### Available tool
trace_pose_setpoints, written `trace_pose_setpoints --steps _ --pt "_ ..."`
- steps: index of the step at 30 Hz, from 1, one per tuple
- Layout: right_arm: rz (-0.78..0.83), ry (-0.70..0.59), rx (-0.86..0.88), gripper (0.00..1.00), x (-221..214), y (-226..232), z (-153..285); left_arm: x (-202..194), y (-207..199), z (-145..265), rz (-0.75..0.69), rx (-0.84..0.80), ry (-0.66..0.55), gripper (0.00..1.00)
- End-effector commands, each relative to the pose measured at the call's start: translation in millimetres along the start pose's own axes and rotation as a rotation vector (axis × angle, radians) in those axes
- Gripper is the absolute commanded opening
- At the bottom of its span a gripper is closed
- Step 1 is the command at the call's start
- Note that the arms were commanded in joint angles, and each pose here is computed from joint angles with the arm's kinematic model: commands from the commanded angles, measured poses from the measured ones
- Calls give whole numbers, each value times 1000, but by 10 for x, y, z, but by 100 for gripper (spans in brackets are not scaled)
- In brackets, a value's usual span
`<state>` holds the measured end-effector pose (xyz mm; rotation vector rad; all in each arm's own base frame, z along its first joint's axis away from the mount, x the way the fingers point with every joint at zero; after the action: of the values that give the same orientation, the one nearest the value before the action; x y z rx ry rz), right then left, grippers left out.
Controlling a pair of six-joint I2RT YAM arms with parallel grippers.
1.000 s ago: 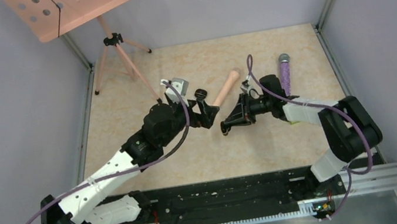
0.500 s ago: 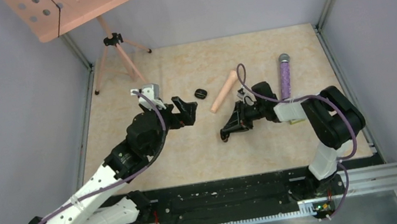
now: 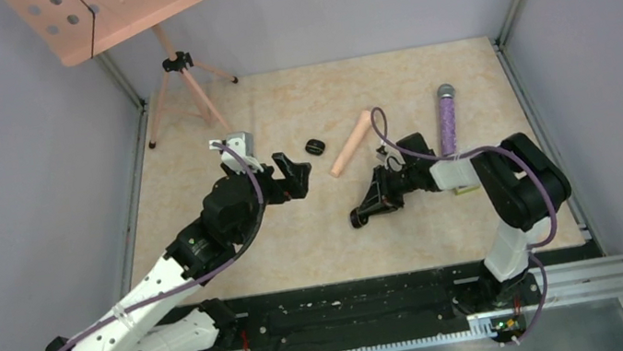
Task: Insert the wireless bluetooth earbuds into the charging case
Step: Place the charging case with the earbuds at the center of the board.
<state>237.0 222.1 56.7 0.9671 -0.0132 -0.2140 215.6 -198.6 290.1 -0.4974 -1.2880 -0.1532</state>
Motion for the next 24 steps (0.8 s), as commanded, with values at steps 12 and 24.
trace_pose_setpoints --steps 12,24 --pt "67 -71 -99 45 6 -48 190 -17 -46 -54 2 -24 2 99" --pt "141 -196 -188 56 45 74 459 -25 136 -5 31 101 10 99"
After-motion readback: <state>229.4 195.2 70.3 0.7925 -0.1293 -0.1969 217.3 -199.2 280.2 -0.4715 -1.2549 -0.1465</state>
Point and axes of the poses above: each gripper's point midway between its finger pads, its own z axis back along the fingers, its own y axis along the line the jaws close on, x = y × z, the point moved 4 cm from there along z, back along the fingers, and after that the axes turned 10 degrees about -z, right-handed, at the moved point
